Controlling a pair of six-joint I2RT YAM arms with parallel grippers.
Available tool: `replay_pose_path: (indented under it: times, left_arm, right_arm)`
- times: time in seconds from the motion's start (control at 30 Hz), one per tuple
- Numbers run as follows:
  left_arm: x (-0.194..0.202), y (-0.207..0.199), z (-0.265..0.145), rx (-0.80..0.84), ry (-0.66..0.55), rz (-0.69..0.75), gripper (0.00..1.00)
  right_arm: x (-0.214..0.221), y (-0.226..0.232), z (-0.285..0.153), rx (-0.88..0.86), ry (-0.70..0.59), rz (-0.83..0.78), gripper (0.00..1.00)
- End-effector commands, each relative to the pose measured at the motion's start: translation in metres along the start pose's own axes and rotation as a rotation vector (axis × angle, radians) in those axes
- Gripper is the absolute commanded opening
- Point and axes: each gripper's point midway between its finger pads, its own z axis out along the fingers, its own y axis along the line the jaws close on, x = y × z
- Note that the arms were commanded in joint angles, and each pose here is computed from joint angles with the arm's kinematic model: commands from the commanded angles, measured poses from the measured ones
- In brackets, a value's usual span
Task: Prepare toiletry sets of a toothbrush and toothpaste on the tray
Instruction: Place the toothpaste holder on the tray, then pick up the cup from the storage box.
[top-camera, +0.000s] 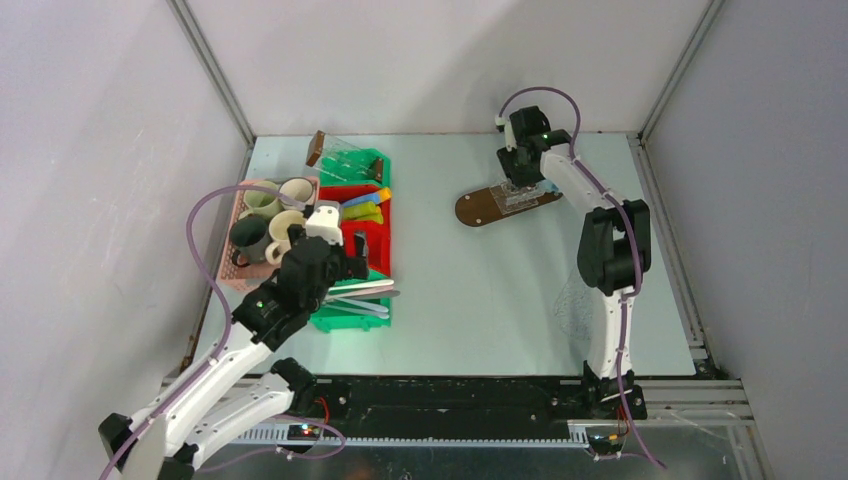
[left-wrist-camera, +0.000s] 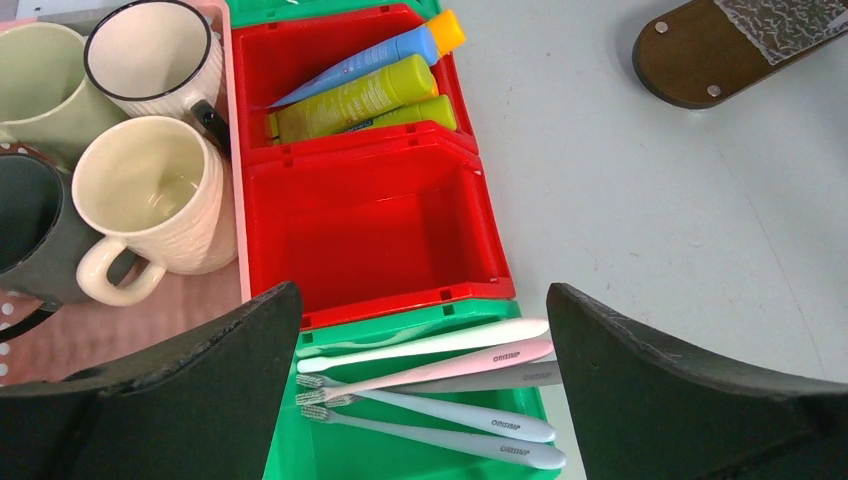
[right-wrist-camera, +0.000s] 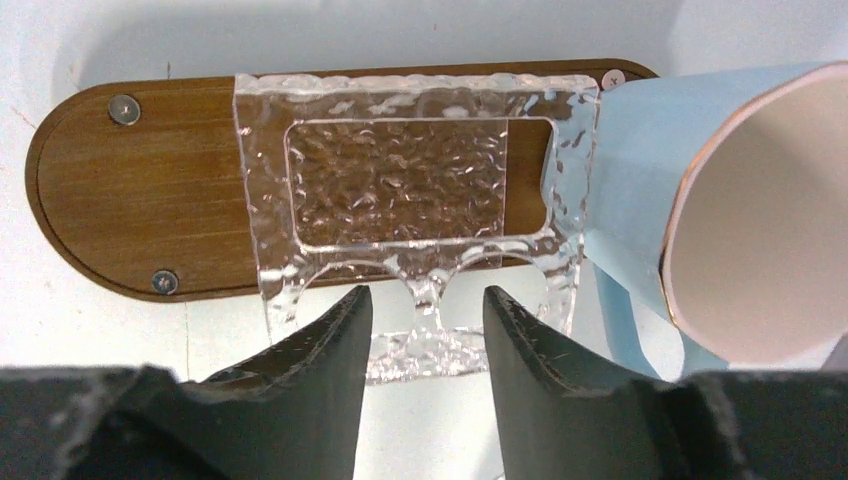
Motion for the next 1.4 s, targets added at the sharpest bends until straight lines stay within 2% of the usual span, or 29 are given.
replay_pose_path:
  times: [0.0, 0.27, 0.43, 0.7, 0.9, 1.17, 1.37]
  left_arm:
    - [-0.024, -0.005, -0.006, 0.010, -0.032, -0.055, 1.00]
    - [-0.034, -0.017, -0.002, 0.041, -0.022, -0.087, 1.00]
    - [-0.050, -0.029, 0.005, 0.083, -0.016, -0.019, 1.00]
    - [-0.068, -0.016, 0.027, -0.010, 0.057, 0.063, 1.00]
    - [-0.063, 0.024, 0.046, -0.142, 0.154, 0.038, 1.00]
    - [-0.044, 0.116, 0.047, -0.388, 0.262, -0.089, 0.97]
    - [-0.027, 0.168, 0.043, -0.518, 0.331, -0.174, 0.91]
  right_arm:
    - [-0.035, -0.006, -0.058, 0.033, -0.121, -0.005, 0.52]
    - [-0.041, 0.011, -0.119, 0.034, -0.201, 0.012, 0.69]
    - [-0.035, 0.021, -0.163, 0.023, -0.266, 0.046, 0.82]
    - [-0.005, 0.032, -0.217, -0.050, -0.355, 0.107, 0.87]
    - [0.021, 0.032, -0.237, -0.070, -0.384, 0.130, 0.88]
    - [0.039, 0.041, -0.253, -0.133, -0.417, 0.127, 0.87]
    - [0.049, 0.052, -0.260, -0.194, -0.446, 0.132, 0.88]
